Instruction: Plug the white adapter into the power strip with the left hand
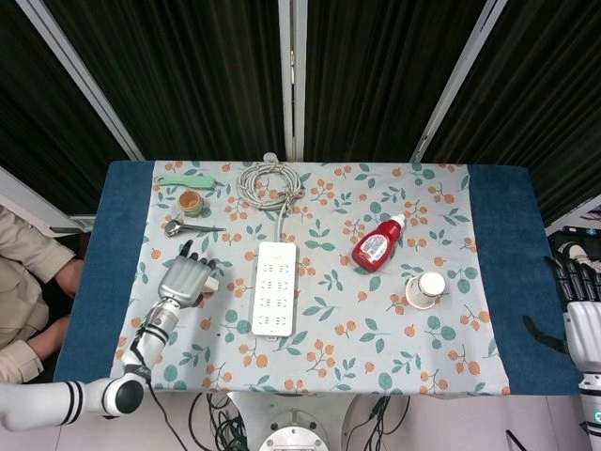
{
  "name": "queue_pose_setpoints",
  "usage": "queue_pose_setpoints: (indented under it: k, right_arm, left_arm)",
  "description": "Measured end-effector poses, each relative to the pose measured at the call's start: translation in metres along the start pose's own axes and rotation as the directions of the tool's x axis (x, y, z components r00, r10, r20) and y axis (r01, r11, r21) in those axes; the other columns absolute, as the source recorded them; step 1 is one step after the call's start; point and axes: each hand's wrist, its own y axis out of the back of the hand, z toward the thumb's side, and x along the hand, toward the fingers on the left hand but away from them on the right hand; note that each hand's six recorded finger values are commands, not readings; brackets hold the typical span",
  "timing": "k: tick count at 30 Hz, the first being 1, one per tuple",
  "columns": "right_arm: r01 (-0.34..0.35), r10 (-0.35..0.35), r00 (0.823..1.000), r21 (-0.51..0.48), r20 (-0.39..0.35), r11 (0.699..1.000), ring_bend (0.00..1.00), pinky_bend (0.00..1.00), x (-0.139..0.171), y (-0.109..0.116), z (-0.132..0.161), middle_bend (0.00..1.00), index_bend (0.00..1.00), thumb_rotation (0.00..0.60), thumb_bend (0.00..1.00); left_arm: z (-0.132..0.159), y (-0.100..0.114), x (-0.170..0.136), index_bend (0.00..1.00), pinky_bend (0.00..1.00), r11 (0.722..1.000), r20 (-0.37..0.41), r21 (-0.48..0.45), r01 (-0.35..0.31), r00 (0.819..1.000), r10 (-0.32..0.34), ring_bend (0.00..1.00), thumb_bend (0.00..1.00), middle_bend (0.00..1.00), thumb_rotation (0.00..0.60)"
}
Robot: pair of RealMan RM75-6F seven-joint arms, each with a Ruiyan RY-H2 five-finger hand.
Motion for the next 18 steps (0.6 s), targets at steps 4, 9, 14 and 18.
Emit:
queue_pose_setpoints:
  k: [4, 9, 14, 18]
  right_arm:
    - [0.010, -0.010, 1.000, 0.011, -0.015, 1.000, 0.00, 0.00, -0.002, 0.009, 0.001, 0.00, 0.00, 0.600, 0.16]
    - [0.024, -0.023, 0.999, 0.033, -0.036, 0.999, 0.00, 0.00, -0.005, 0.019, 0.007, 0.00, 0.00, 0.600, 0.16]
    - [0.013, -0.012, 0.999, 0.029, -0.043, 0.999, 0.00, 0.00, -0.007, 0.018, 0.011, 0.00, 0.00, 0.600, 0.16]
    - [0.009, -0.008, 0.999, 0.024, -0.042, 1.000, 0.00, 0.00, -0.006, 0.016, 0.011, 0.00, 0.00, 0.600, 0.16]
  left_arm:
    - [-0.008, 0.000, -0.004, 0.28, 0.04, 0.989, -0.004, -0.143, -0.041, 0.999, 0.040, 0.20, 0.22, 0.31, 0.600]
    - [-0.021, -0.007, -0.008, 0.33, 0.06, 0.939, -0.024, -0.328, -0.100, 0.995, 0.098, 0.21, 0.23, 0.33, 0.600]
    - [-0.033, -0.024, -0.010, 0.35, 0.06, 0.872, -0.041, -0.468, -0.145, 0.989, 0.142, 0.21, 0.23, 0.33, 0.600]
    - [-0.034, -0.038, -0.011, 0.35, 0.06, 0.856, -0.044, -0.493, -0.154, 0.987, 0.152, 0.21, 0.23, 0.34, 0.600]
